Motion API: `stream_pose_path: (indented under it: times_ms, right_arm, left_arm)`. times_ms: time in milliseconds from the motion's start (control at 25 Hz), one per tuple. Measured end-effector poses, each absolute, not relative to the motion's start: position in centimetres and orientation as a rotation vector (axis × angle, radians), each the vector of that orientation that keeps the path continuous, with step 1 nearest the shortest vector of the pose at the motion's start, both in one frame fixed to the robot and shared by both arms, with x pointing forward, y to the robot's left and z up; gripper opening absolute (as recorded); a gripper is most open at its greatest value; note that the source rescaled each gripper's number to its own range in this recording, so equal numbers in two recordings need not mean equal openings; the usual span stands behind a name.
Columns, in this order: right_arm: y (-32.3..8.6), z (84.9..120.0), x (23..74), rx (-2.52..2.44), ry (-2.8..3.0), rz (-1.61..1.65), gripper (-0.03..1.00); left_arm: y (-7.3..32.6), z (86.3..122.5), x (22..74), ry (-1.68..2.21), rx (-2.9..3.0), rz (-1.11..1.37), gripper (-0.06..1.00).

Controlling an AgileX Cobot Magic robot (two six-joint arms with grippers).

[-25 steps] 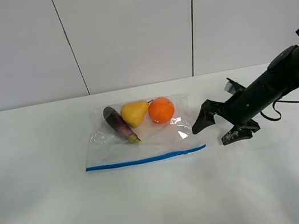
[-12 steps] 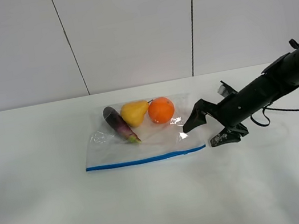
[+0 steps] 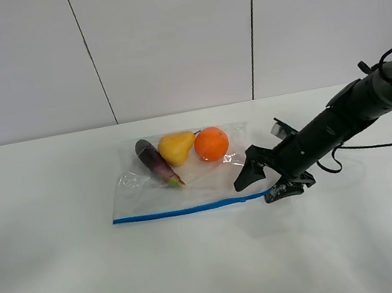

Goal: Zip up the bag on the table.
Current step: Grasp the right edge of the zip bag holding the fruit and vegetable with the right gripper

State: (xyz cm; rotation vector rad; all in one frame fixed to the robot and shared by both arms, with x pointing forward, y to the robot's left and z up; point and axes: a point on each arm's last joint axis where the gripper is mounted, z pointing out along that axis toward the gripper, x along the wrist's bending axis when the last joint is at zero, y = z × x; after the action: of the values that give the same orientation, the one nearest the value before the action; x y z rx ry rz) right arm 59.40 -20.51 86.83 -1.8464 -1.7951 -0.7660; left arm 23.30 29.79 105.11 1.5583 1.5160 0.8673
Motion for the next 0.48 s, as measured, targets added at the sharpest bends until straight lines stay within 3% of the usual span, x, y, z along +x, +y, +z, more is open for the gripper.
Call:
stream_pose_path:
  times_ms: [280, 480]
  right_arm:
    - [-20.50, 86.80, 59.31, -1.841, -1.794, -0.755, 0.40]
    - [-20.50, 86.79, 59.31, -1.841, -1.793, -0.754, 0.32]
  left_arm:
    - [29.79, 105.11, 23.30, 1.516, 1.558, 0.867, 1.00]
    - [29.79, 105.11, 23.30, 1.516, 1.558, 0.867, 1.00]
